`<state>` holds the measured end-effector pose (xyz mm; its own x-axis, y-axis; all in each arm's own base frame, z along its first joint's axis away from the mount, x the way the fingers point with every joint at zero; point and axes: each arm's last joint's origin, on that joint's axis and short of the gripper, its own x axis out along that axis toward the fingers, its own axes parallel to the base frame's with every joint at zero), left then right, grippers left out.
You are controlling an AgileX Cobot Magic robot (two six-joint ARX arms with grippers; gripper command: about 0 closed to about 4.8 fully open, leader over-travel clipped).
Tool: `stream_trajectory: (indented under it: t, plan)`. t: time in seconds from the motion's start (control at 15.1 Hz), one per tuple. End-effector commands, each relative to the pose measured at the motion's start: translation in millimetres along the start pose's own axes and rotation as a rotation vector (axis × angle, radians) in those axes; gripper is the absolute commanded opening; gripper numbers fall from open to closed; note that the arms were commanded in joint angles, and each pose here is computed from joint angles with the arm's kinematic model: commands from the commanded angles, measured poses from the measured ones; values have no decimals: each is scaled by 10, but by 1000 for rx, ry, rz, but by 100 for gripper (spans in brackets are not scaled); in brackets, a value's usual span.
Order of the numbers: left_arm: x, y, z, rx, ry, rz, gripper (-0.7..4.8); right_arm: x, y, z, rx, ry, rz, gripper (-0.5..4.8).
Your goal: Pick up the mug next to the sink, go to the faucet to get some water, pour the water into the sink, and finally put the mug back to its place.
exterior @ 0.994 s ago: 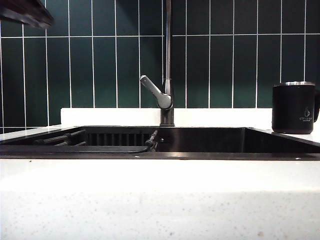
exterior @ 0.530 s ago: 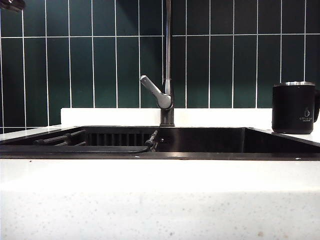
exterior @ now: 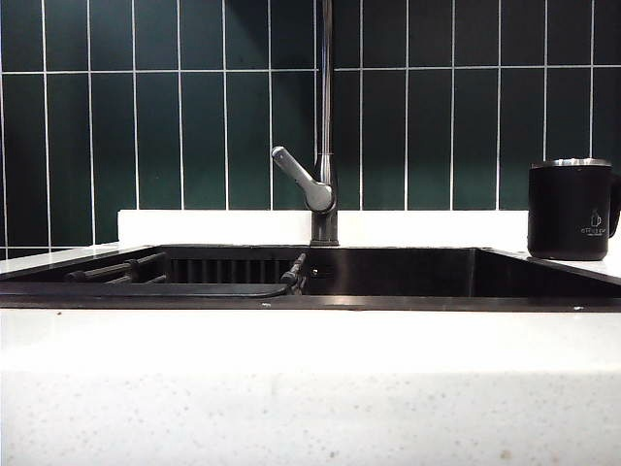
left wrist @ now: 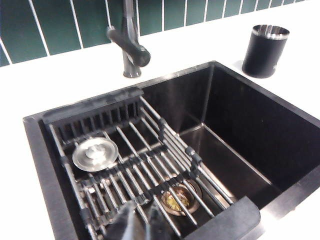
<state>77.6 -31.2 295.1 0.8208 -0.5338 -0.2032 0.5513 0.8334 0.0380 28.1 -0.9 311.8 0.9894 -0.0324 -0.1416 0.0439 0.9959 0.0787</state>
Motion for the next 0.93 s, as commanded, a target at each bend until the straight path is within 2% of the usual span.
stream_trajectory:
  t: [0.07,0.27,0.53,0.93]
  plan:
    - [1,3,-29,-14,31,16,16,-17,0,-11,-1,12,1,49]
    - [-14,-5,-63,-18,59,13,-6,-31,-3,-43,-10,37,-1,48]
    - [-125,-38,-65,0,17,19,-6,-70,-4,-61,-28,31,0,48]
    - [-197,-43,-184,10,-45,119,-6,-21,-7,-93,-31,24,0,48]
